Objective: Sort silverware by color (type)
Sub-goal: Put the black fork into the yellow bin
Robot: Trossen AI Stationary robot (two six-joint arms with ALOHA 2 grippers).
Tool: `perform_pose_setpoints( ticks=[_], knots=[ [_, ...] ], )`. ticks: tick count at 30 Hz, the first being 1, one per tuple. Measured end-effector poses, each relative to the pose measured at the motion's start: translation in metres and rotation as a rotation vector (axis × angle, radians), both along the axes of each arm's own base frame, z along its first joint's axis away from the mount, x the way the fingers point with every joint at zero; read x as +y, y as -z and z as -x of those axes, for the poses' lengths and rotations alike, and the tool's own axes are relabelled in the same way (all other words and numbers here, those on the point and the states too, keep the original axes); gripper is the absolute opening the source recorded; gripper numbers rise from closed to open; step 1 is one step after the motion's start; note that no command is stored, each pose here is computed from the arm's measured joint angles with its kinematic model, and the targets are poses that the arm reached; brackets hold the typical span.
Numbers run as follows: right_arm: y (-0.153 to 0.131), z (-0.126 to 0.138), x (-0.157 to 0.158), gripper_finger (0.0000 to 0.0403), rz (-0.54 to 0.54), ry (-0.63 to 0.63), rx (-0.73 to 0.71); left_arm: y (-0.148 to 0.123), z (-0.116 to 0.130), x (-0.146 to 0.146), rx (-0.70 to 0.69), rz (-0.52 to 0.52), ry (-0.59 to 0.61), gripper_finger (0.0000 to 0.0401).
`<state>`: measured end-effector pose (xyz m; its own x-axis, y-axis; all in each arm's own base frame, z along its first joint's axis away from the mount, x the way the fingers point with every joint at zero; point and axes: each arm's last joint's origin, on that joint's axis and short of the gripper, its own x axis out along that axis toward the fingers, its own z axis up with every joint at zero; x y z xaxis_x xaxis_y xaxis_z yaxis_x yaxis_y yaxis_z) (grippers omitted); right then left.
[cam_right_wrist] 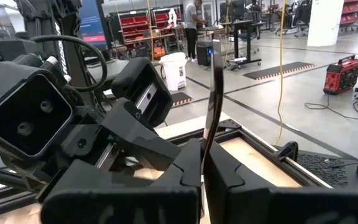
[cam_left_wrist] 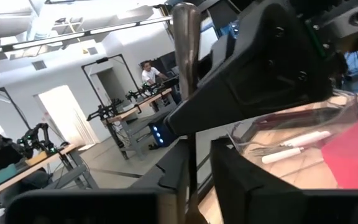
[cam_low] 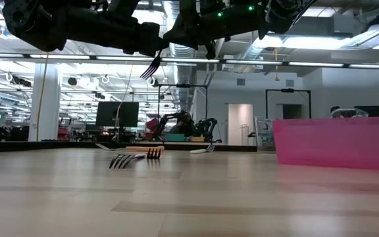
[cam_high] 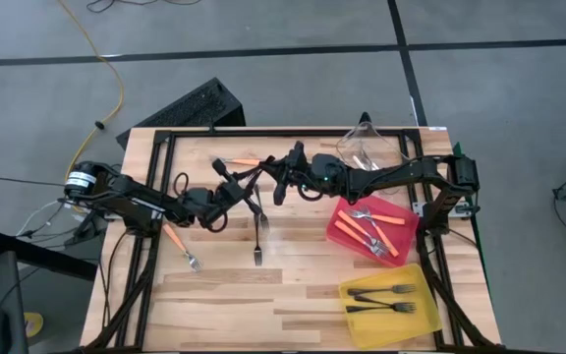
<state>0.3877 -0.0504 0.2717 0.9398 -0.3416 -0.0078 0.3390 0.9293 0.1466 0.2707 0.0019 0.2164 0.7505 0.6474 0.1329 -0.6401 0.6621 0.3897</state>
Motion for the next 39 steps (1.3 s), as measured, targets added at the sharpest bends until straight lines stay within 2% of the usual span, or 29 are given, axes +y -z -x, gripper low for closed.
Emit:
perform_pose_setpoints(
  ticks=[3,7,11,15,19,24,31,35,39],
  knots=[
    [0.001,0.000,0.000,0.0021,-0.001,-0.003,0.013,0.002,0.000,-0.003,0.017,-0.001,0.002,0.0078],
    [0.002,0.001,-0.003,0.0021,-0.002,0.006,0.026,0.001,0.001,-0.006,0.016,0.011,-0.054,0.0125],
    [0.004,0.002,-0.009,0.0021,-0.006,0.020,0.050,0.000,0.003,-0.012,0.009,0.015,-0.053,0.0159],
    [0.007,0.003,-0.013,0.0021,-0.021,-0.016,0.084,-0.001,0.006,-0.022,0.049,-0.014,-0.078,0.0176],
    [-0.006,0.015,-0.014,0.0021,-0.031,-0.028,0.128,-0.003,0.010,-0.037,0.088,-0.036,-0.104,0.0178],
    [-0.033,0.045,-0.011,0.0021,-0.003,-0.028,0.212,-0.011,0.020,-0.056,0.104,-0.052,-0.113,0.0178],
    [-0.068,0.102,0.005,0.0021,-0.033,-0.053,0.346,-0.028,0.040,-0.072,0.102,-0.011,-0.215,0.0178],
    [-0.083,0.130,0.026,0.0021,-0.061,-0.116,0.362,-0.035,0.049,-0.077,0.082,0.011,-0.189,0.0178],
    [-0.086,0.153,0.051,0.0021,-0.127,-0.214,0.422,-0.040,0.055,-0.079,0.063,0.034,-0.171,0.0178]
  ],
)
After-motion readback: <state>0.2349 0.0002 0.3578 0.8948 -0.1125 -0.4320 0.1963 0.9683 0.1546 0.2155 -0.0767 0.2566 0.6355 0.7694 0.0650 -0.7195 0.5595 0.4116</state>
